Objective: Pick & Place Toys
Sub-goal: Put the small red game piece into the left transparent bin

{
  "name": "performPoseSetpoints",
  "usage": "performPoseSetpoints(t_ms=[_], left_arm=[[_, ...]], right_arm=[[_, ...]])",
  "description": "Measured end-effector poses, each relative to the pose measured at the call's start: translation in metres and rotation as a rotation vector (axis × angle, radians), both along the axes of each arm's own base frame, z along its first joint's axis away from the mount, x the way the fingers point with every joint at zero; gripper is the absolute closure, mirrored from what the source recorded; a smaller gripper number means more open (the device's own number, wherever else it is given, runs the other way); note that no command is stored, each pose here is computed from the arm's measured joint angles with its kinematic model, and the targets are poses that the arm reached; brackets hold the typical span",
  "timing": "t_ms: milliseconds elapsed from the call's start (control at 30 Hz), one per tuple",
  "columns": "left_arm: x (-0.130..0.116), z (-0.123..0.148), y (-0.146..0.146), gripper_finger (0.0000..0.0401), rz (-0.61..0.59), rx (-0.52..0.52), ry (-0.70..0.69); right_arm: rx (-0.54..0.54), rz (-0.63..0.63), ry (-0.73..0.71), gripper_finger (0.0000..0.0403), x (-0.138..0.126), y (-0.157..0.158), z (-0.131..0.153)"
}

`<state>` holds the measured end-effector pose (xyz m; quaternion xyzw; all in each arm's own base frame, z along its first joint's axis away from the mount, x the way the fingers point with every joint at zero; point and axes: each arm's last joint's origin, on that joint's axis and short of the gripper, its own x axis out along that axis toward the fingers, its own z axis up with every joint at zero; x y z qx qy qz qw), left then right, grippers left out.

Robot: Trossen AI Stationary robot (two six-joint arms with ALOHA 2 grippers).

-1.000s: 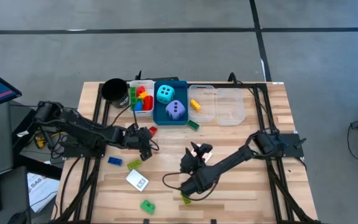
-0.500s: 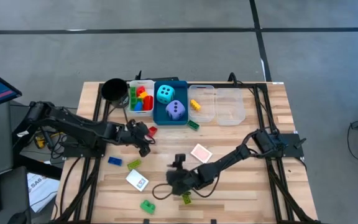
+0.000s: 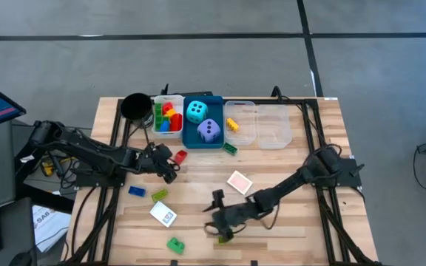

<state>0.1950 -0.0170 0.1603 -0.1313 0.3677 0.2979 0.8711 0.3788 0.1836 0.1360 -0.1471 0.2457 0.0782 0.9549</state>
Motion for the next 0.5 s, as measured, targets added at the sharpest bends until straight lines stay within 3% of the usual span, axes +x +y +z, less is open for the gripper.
performPoseSetpoints(t_ms=[300,500], left_arm=[[-0.01,-0.025,0.003,0.0191,0.085,-0.048,-0.146],[-0.015,-0.033,0.005,0.0191,0.116,-0.015,-0.194]], right_arm=[[0.225,-0.102,-0.207,0.0176,-0.054,-0.042,-0.005],[0.273,-0.115,-0.306,0.0176,-0.073,-0.054,-0.013]])
